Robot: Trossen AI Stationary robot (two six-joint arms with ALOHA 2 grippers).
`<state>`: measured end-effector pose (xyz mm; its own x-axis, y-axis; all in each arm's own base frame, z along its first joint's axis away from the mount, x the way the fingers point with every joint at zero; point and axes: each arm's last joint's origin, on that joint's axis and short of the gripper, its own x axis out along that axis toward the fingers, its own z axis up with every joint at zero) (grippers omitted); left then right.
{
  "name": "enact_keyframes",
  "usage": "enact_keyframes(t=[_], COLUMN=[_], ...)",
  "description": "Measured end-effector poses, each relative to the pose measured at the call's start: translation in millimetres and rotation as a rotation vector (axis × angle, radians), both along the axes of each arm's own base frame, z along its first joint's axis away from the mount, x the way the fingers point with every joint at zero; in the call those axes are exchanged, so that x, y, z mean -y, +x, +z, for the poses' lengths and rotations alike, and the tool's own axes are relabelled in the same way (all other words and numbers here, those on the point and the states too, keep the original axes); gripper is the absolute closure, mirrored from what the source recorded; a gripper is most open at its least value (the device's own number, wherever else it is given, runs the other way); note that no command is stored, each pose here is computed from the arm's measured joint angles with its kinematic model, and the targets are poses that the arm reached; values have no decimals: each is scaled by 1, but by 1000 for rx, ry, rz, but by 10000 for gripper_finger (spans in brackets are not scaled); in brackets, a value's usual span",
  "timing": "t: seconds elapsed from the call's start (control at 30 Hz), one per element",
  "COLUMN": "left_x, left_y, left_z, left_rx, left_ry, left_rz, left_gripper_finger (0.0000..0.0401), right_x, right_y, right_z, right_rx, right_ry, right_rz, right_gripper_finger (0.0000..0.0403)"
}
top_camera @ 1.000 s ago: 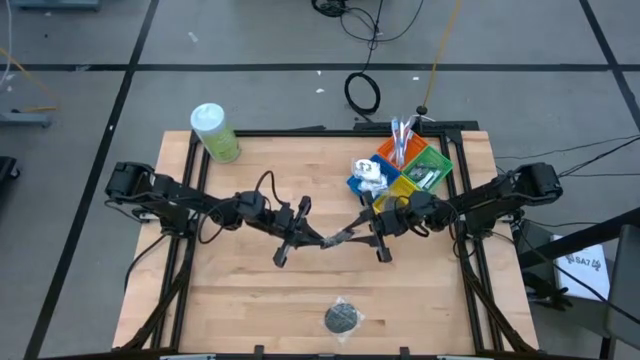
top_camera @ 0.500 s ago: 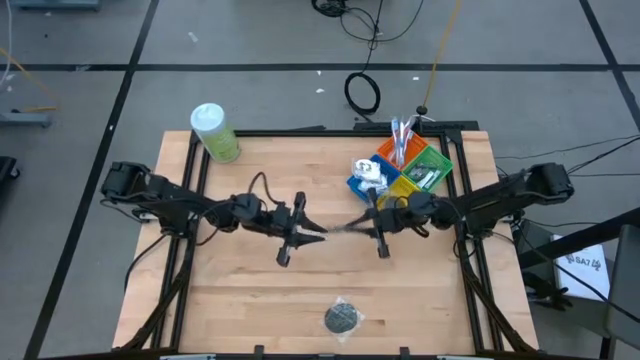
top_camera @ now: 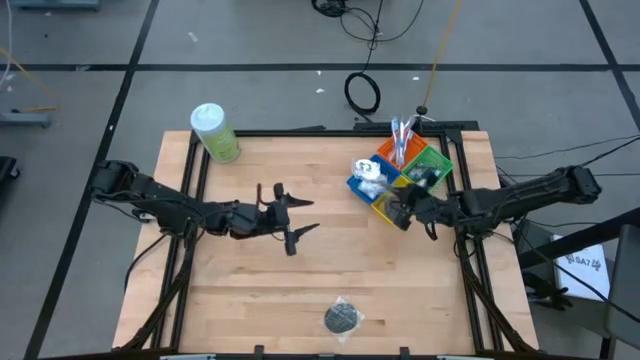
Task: Pick & Place Travel size toiletries
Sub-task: Put the black hairbrush into the yellow bin
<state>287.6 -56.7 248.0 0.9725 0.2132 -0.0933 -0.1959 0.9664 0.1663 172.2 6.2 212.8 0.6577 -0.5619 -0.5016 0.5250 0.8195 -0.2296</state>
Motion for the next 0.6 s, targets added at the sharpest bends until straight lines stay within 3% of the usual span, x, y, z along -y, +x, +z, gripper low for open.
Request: enact_keyframes(t=[0.1, 0.27, 0.6], left_x=[-2, -5, -5], left_y=[0, 1, 1], left_z=[-7, -9, -8], left_rx=[-47, -60, -54], left_ry=[-23, -51, -58], left_rz=[28, 46, 44], left_gripper_finger=[126, 140, 165], right_x=[4, 8, 7], right_y=[-13, -20, -19], right_z=[-7, -15, -17], right_rx=[-40, -91, -98], right_ry=[45, 100, 173], right_rz=[-125, -226, -204], right_gripper_finger=[381, 379, 309])
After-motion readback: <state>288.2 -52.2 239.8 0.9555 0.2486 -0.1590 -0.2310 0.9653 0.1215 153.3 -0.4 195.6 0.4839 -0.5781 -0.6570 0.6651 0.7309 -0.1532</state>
